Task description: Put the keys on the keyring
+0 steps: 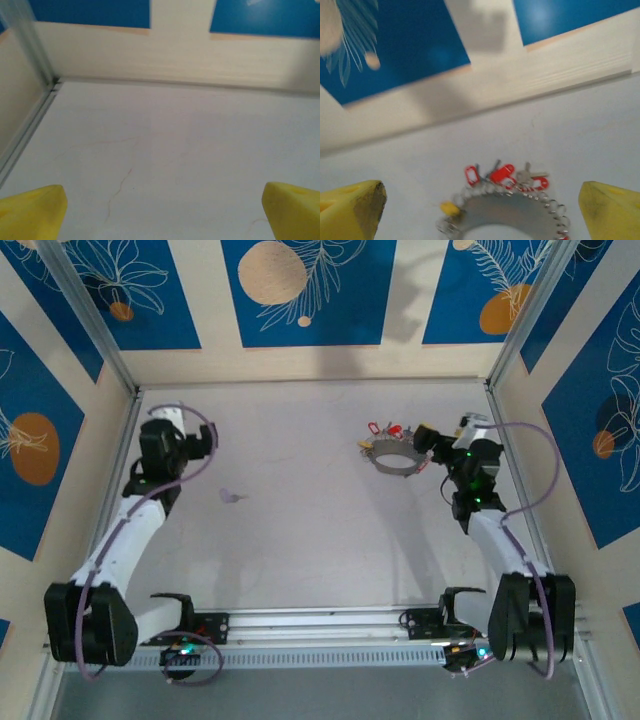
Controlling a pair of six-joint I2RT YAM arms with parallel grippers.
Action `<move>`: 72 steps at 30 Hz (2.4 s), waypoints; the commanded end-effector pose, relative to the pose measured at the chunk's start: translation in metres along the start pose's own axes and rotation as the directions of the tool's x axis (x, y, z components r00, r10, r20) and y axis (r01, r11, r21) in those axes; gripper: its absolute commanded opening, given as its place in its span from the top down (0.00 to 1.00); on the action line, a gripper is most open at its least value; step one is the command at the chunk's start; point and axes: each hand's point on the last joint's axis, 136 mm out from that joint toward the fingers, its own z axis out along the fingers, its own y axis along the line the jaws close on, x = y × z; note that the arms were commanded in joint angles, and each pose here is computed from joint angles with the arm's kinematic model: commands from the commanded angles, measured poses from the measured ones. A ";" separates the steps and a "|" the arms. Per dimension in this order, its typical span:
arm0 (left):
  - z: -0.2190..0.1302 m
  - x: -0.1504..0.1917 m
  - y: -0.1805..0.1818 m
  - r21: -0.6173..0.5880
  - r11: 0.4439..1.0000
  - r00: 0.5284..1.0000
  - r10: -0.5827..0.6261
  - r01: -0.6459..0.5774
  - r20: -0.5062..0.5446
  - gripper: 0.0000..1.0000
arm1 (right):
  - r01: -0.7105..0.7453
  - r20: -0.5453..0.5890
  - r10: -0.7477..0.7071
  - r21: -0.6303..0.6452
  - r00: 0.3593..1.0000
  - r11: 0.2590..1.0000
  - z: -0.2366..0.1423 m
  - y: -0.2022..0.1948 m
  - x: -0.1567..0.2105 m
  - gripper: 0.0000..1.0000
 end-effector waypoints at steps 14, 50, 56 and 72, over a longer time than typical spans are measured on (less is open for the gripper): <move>-0.016 0.109 -0.033 0.232 0.973 0.881 0.109 0.000 -0.460 0.00 | -0.067 -0.774 0.123 0.104 0.622 0.992 0.067 0.025 0.165 0.45; -0.010 0.144 -0.030 0.250 0.968 0.869 0.145 -0.026 -0.473 0.00 | -0.212 -0.950 -0.278 -0.304 0.144 0.929 -0.008 0.258 0.305 0.35; -0.010 0.148 -0.039 0.288 0.958 0.863 0.142 0.004 -0.486 0.00 | -0.206 -0.909 -0.336 -0.388 0.247 0.898 -0.019 0.269 0.265 0.32; -0.011 0.163 -0.063 0.379 0.925 0.837 0.184 0.029 -0.515 0.00 | 0.227 -0.330 -0.894 -0.886 0.303 0.404 -0.111 0.206 0.283 0.48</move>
